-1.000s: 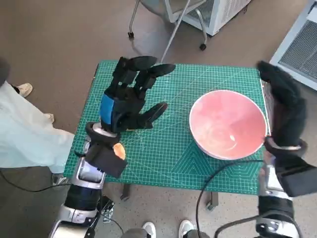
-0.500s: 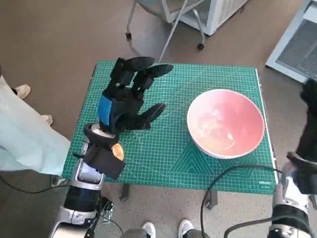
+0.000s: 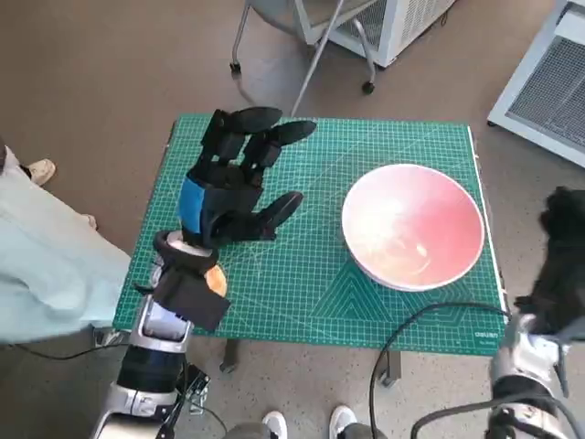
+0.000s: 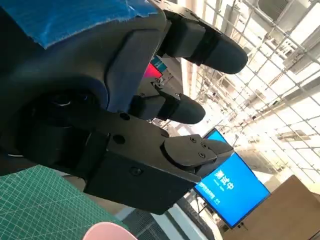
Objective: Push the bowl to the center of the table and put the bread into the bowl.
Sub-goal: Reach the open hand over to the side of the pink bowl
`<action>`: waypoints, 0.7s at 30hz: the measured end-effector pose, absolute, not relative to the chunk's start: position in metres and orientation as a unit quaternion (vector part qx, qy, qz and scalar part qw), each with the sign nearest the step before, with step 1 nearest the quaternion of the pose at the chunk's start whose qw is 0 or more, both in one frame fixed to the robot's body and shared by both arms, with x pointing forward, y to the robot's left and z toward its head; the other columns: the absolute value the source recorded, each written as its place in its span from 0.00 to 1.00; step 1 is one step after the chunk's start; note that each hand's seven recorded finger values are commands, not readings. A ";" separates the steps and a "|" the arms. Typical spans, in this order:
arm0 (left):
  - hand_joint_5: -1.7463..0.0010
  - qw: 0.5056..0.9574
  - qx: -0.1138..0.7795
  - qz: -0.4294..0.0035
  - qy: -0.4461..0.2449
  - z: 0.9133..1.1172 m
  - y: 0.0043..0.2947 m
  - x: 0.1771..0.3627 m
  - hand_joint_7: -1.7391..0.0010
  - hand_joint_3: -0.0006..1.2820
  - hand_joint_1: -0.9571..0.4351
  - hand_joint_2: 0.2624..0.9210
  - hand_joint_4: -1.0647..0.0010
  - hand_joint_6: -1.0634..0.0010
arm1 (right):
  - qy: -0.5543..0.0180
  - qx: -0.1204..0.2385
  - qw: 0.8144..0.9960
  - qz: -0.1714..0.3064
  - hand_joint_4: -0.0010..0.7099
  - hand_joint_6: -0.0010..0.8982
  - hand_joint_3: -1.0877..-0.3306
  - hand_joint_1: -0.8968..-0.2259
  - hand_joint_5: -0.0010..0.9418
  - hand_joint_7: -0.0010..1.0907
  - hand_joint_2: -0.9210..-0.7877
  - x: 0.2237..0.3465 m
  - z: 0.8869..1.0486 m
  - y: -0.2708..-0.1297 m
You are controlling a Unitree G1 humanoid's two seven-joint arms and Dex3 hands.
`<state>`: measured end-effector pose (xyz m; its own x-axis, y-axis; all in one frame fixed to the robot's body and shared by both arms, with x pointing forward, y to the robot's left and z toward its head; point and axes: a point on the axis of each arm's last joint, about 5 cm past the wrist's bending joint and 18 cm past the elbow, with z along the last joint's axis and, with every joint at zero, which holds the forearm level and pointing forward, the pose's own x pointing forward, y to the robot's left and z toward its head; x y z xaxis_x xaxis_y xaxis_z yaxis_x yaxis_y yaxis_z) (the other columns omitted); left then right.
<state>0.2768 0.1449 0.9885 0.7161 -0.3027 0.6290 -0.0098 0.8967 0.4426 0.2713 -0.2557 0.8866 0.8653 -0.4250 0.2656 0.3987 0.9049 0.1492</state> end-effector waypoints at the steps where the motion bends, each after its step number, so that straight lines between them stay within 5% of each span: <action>1: 0.53 0.902 0.212 -0.081 -0.367 0.988 0.145 0.277 0.44 0.44 0.71 0.64 0.86 0.85 | -0.144 0.052 0.966 -0.210 0.40 0.04 0.18 0.63 0.00 0.65 0.00 0.273 0.886 -0.254; 10: 0.56 0.904 0.219 -0.073 -0.361 0.985 0.152 0.274 0.46 0.40 0.70 0.68 0.83 0.83 | -0.100 0.116 0.972 -0.180 0.33 0.01 0.19 0.62 0.00 0.70 0.00 0.285 0.883 -0.233; 21: 0.64 0.905 0.236 -0.046 -0.351 0.981 0.169 0.269 0.53 0.29 0.67 0.80 0.77 0.78 | -0.052 0.179 0.969 -0.161 0.33 0.00 0.20 0.58 0.00 0.64 0.00 0.298 0.885 -0.213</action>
